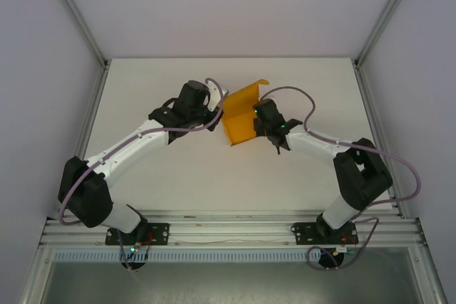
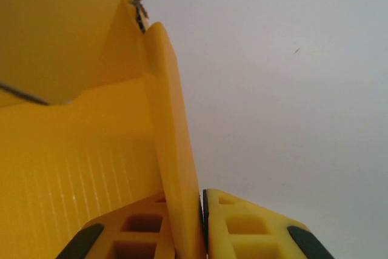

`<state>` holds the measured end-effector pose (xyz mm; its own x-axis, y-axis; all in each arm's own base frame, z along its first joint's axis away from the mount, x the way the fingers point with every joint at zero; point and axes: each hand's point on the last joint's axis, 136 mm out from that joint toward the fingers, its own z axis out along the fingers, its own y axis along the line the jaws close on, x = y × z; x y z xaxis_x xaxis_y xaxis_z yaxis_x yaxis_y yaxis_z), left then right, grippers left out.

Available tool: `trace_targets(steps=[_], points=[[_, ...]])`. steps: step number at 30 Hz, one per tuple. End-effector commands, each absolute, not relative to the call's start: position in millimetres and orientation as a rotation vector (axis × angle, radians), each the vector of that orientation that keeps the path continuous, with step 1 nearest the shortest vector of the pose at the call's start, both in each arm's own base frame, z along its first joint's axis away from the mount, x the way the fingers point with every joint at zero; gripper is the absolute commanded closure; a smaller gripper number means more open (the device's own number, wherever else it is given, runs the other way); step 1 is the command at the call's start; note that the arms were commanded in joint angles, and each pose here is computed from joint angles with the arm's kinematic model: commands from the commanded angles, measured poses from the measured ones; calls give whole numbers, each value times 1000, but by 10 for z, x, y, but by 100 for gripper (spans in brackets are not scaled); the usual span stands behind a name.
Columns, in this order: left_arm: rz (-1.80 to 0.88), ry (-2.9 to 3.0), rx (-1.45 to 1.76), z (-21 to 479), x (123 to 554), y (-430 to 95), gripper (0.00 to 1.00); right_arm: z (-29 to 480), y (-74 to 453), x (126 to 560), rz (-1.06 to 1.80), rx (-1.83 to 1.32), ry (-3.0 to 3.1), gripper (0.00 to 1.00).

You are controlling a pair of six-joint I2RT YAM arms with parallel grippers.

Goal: Assemble paper box

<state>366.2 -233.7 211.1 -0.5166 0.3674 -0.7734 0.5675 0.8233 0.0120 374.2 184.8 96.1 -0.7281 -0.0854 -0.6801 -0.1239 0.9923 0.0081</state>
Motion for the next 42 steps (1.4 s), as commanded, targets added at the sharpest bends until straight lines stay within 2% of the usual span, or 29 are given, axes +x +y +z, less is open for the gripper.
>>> trace_targets(steps=[1, 7, 9, 14, 19, 22, 24, 26, 29, 34, 39, 42], points=[[-419, 2147, 705, 2098, 3583, -2536, 100, 436, 1701, 3442, 146, 50, 2544, 83], [-434, 2228, 715, 1700, 3520, -2536, 100, 402, 1699, 3354, 187, 18, 2528, 67], [-433, 2240, 716, 1617, 3514, -2533, 100, 468, 1740, 3338, 221, -20, 2518, 48], [-421, 2267, 737, 1520, 3520, -2538, 100, 771, 1730, 3351, 247, -45, 2436, 25], [-422, 2273, 761, 1501, 3514, -2554, 100, 974, 1632, 3396, 238, -9, 2359, 24], [-423, 2271, 767, 1507, 3513, -2561, 100, 950, 1563, 3428, 222, -5, 2374, 37], [-421, 2273, 767, 1507, 3520, -2560, 100, 885, 1518, 3449, 224, 8, 2399, 53], [-423, 2273, 770, 1508, 3522, -2566, 100, 815, 1520, 3449, 241, 0, 2423, 61], [-423, 2272, 771, 1509, 3532, -2574, 100, 739, 1533, 3456, 235, -19, 2441, 61], [-409, 2263, 798, 1525, 3542, -2575, 100, 853, 1487, 3483, 217, -13, 2408, 52], [-402, 2238, 852, 1559, 3559, -2611, 100, 1267, 1308, 3472, 232, -82, 2297, 18], [-416, 2220, 889, 1577, 3561, -2656, 100, 1493, 1283, 3470, 242, -244, 2226, 6]])
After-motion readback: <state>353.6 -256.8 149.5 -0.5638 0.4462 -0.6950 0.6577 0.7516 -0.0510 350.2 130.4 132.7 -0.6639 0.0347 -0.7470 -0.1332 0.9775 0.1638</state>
